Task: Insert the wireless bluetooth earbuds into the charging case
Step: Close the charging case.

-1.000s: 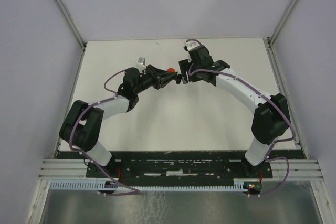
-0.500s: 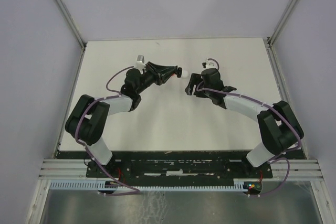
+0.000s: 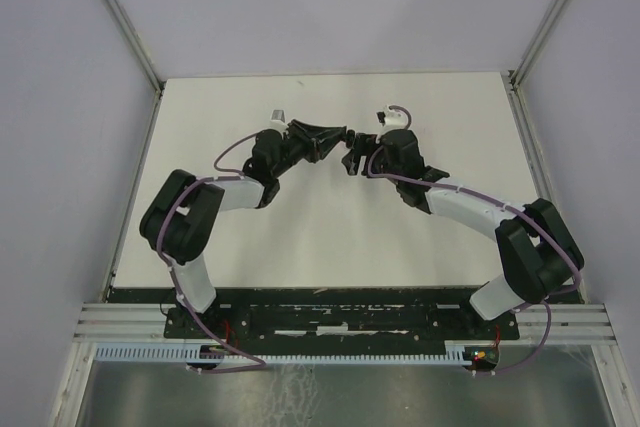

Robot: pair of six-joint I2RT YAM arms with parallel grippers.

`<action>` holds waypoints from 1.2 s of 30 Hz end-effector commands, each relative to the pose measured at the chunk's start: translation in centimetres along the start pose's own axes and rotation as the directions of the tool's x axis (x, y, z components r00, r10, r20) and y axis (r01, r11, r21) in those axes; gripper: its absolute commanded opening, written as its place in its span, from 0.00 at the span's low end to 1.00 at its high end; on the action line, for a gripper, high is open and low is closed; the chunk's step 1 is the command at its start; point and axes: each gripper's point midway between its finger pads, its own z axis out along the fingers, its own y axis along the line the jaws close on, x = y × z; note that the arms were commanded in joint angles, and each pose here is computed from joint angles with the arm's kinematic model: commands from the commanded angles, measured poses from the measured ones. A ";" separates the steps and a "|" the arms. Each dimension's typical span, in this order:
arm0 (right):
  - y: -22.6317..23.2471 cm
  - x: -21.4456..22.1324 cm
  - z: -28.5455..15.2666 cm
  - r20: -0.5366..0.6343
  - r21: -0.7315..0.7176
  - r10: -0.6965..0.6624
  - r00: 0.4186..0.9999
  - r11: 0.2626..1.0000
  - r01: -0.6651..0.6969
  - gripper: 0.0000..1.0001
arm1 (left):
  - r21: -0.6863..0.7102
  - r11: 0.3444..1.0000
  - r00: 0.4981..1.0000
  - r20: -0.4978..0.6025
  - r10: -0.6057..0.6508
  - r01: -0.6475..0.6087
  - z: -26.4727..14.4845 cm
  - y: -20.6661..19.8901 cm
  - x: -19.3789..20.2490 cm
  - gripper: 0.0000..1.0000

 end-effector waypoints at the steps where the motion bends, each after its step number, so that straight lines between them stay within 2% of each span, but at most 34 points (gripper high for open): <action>1: 1.7 -4.1 -0.3 0.114 -0.023 -0.061 0.992 0.998 0.064 0.81 | 0.044 0.999 0.999 -0.002 -0.032 0.032 1.2 -2.0 0.2 0.03; 17: -0.2 -5.9 0.1 0.236 0.096 -0.234 0.943 0.972 0.217 0.82 | 0.019 0.999 0.996 -0.070 -0.050 0.051 0.8 -1.9 1.9 0.03; 36: -2.5 -6.5 -1.0 0.265 0.217 -0.351 0.898 0.929 0.299 0.82 | 0.015 0.998 0.995 -0.083 -0.059 0.061 0.4 -1.6 2.2 0.03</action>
